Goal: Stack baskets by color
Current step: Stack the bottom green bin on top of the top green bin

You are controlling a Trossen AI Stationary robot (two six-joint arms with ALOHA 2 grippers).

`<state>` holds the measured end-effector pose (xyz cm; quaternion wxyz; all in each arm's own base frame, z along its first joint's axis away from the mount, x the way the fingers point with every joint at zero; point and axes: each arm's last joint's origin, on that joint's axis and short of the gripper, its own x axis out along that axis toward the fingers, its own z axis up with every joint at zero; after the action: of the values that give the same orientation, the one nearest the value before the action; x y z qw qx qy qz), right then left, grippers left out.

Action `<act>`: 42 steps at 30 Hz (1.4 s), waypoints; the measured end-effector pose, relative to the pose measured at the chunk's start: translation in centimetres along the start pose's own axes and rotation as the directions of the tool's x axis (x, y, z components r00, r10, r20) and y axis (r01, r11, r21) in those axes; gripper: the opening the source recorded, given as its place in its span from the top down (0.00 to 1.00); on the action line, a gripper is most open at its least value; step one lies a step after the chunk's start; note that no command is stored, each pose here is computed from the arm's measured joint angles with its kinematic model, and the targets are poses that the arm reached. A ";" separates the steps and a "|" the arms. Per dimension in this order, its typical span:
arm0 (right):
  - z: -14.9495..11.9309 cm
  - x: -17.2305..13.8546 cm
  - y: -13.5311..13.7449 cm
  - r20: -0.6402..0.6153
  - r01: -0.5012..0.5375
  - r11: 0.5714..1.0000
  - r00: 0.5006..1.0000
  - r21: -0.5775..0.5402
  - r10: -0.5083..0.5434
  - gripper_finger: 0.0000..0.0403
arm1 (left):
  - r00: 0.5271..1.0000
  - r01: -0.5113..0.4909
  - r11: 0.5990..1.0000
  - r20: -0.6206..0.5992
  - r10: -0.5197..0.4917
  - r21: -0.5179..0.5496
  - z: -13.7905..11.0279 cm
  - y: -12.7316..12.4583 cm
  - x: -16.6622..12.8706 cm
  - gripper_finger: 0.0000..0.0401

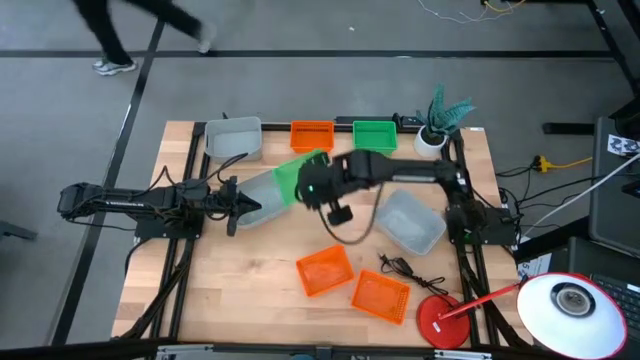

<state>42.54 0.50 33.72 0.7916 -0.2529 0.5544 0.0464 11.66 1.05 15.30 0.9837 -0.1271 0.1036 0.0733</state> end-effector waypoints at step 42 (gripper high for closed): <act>-27.9 6.9 -7.9 -0.092 0.216 0.889 0.976 0.403 -0.195 1.00 | 0.999 -0.035 0.998 -0.024 0.037 0.055 -0.3 0.2 0.0 0.97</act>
<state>24.17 -20.43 23.04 0.8137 -0.1392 0.5409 -0.1613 11.57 1.13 15.00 0.9840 -0.0991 0.1199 0.0864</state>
